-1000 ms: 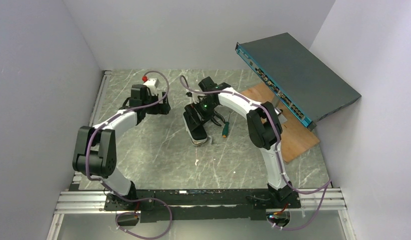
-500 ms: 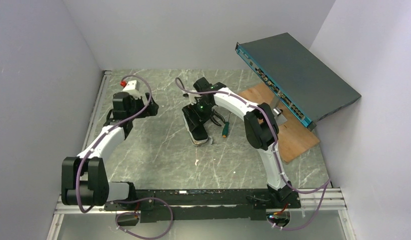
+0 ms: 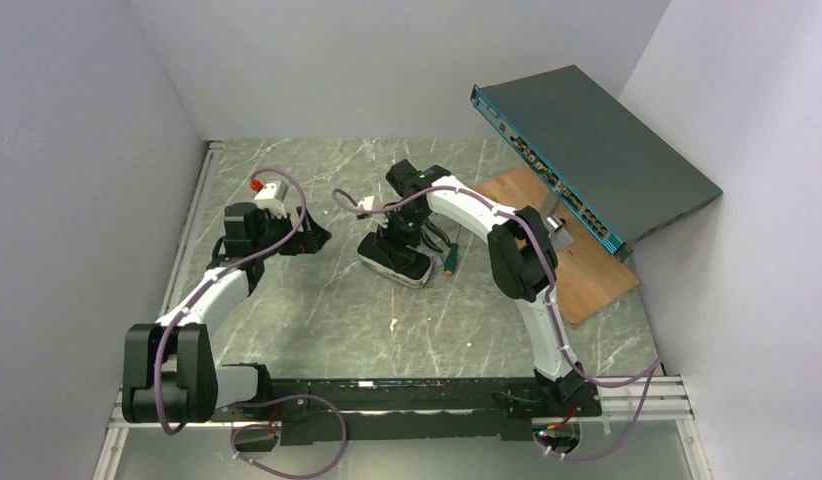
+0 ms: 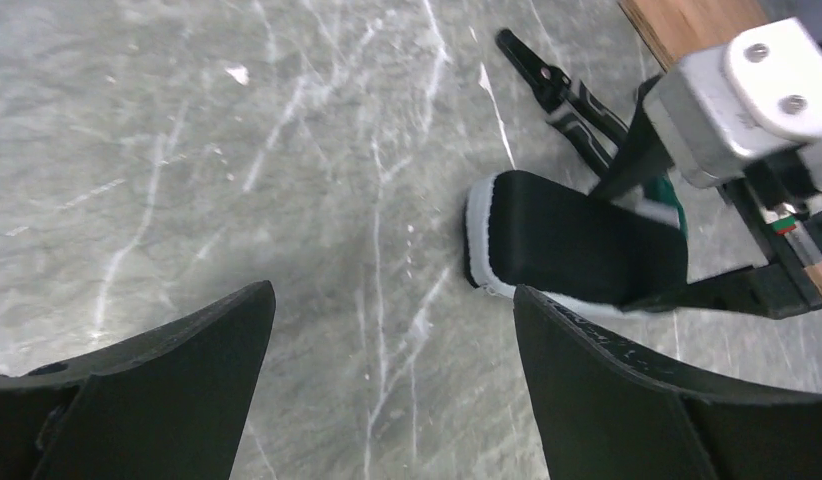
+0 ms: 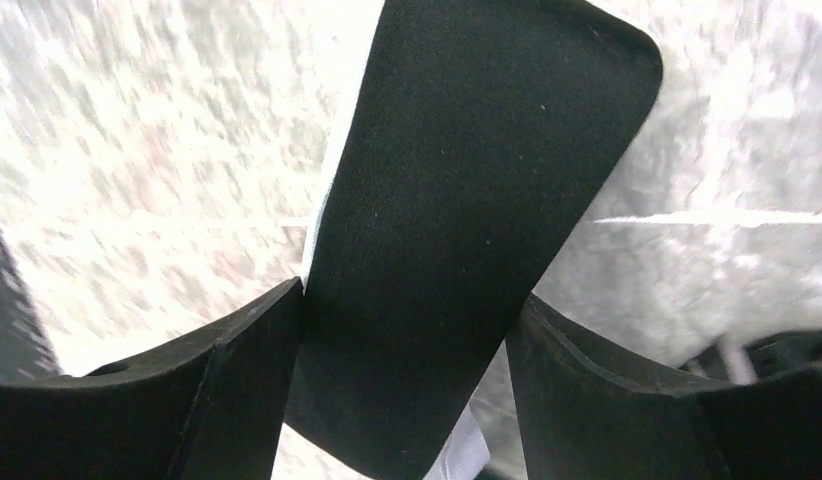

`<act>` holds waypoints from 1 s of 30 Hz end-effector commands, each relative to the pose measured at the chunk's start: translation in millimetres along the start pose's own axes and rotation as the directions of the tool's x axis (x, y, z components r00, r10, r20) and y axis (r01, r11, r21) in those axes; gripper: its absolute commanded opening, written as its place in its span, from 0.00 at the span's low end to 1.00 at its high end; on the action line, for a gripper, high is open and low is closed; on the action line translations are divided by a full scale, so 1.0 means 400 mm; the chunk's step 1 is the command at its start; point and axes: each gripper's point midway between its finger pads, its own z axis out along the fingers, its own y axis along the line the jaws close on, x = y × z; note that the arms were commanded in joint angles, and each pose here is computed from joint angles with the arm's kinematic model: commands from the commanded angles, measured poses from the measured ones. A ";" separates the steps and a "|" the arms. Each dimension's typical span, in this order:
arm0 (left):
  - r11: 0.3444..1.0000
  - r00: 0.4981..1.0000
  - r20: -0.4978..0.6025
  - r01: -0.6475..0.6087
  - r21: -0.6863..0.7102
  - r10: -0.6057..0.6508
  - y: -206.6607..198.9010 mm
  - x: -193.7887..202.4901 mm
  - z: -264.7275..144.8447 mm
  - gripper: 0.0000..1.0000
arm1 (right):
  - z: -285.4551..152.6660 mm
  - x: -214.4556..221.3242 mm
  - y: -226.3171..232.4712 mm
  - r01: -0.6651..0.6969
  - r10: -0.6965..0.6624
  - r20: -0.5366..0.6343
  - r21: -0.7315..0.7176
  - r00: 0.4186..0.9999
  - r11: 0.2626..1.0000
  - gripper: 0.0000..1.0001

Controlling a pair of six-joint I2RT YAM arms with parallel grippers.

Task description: Open the umbrella

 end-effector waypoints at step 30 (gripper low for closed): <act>0.967 0.986 -0.022 -0.158 0.201 0.166 -0.154 0.214 0.018 0.69 | -0.010 0.068 -0.019 0.167 -0.174 0.048 0.126 0.984 0.978 0.80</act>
